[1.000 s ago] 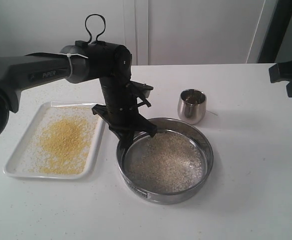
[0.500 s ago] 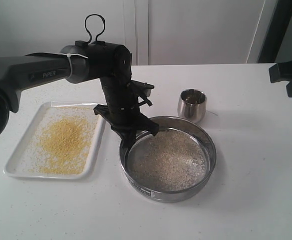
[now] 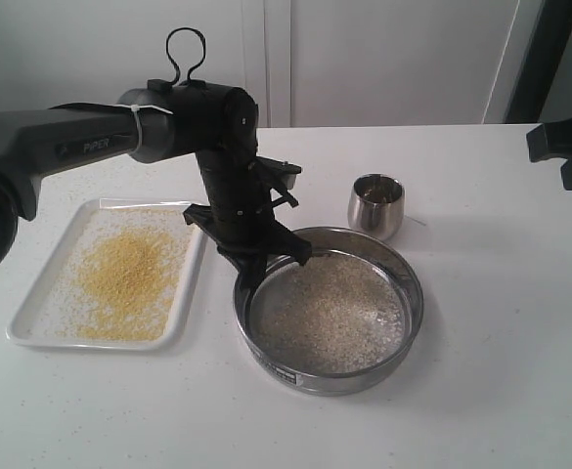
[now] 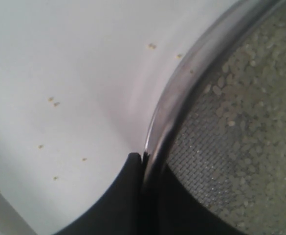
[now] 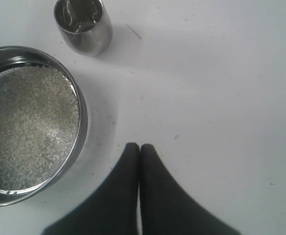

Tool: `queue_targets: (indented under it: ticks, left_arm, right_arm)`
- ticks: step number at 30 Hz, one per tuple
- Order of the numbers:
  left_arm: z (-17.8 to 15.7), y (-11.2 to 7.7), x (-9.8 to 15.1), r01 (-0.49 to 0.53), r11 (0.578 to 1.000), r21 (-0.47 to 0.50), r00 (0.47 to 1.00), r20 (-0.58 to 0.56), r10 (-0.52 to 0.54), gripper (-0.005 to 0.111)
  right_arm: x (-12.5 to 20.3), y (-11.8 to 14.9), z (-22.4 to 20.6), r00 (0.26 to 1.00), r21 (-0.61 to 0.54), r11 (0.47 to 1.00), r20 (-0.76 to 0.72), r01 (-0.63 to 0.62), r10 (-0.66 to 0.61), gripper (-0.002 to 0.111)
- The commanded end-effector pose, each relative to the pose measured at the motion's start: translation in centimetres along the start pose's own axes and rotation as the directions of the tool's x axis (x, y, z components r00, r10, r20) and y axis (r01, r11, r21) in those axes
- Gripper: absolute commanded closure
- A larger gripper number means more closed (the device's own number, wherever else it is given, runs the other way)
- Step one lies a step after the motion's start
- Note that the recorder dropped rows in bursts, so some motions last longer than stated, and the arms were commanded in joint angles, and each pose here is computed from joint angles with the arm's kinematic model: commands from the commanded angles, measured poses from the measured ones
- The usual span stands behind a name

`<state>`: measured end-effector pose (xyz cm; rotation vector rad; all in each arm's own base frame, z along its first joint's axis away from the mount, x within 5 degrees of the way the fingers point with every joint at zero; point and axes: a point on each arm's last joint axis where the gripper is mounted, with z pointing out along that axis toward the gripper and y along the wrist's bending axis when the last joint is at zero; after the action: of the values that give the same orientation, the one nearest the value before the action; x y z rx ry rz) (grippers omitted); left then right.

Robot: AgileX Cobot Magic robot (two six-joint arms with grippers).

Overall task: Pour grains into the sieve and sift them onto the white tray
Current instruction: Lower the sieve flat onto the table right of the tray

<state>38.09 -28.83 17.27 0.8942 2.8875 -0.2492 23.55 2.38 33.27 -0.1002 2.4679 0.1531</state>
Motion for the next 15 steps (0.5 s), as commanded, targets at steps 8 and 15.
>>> queue_targets:
  ticks: [8, 15]
  left_arm:
    - [-0.18, -0.51, -0.26, 0.009, 1.0, 0.024, 1.0, 0.025, -0.009, 0.046]
    - [-0.18, -0.51, -0.26, 0.009, 1.0, 0.024, 1.0, 0.025, -0.009, 0.034]
  right_arm:
    - [-0.01, -0.13, -0.1, 1.0, 0.006, 1.0, 0.014, -0.001, 0.001, 0.108]
    - [-0.01, -0.13, -0.1, 1.0, 0.006, 1.0, 0.014, -0.001, 0.001, 0.108]
